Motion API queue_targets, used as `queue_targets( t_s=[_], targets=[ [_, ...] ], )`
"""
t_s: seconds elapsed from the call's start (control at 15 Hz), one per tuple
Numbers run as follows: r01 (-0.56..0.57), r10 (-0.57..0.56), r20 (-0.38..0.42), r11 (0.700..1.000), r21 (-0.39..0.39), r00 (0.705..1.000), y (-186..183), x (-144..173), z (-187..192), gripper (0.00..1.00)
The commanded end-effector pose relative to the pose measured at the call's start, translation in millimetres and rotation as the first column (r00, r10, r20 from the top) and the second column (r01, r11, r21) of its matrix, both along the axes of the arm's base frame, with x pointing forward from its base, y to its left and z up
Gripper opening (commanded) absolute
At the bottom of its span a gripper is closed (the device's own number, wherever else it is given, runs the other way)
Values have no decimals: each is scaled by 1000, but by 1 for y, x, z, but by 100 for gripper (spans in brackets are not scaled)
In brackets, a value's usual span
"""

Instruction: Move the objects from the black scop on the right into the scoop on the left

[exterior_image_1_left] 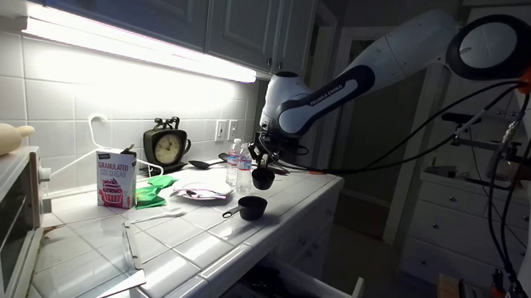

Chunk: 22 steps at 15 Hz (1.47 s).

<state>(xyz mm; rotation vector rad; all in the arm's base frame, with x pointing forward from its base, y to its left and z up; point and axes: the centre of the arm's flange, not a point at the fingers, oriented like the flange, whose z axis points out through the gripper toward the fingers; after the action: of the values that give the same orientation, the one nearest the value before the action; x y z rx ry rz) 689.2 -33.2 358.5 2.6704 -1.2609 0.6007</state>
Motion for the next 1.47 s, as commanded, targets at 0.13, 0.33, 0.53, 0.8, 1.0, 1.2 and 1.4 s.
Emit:
queue_targets(
  t_s=[0.13, 0.33, 0.53, 0.8, 1.0, 1.2, 1.4],
  targets=[
    [-26, 28, 36, 997, -67, 999, 19, -15, 7, 6],
    [-48, 50, 32, 996, -78, 998, 28, -17, 7, 6],
    [-69, 72, 28, 993, -93, 997, 35, -22, 5, 6],
    [-87, 92, 33, 990, -115, 995, 42, -30, 3, 6],
    [-93, 101, 48, 986, -139, 994, 46, -34, 3, 6],
    [-96, 107, 59, 982, -160, 993, 49, -36, 3, 6],
    [-98, 112, 68, 979, -180, 991, 53, -37, 2, 6]
  ],
)
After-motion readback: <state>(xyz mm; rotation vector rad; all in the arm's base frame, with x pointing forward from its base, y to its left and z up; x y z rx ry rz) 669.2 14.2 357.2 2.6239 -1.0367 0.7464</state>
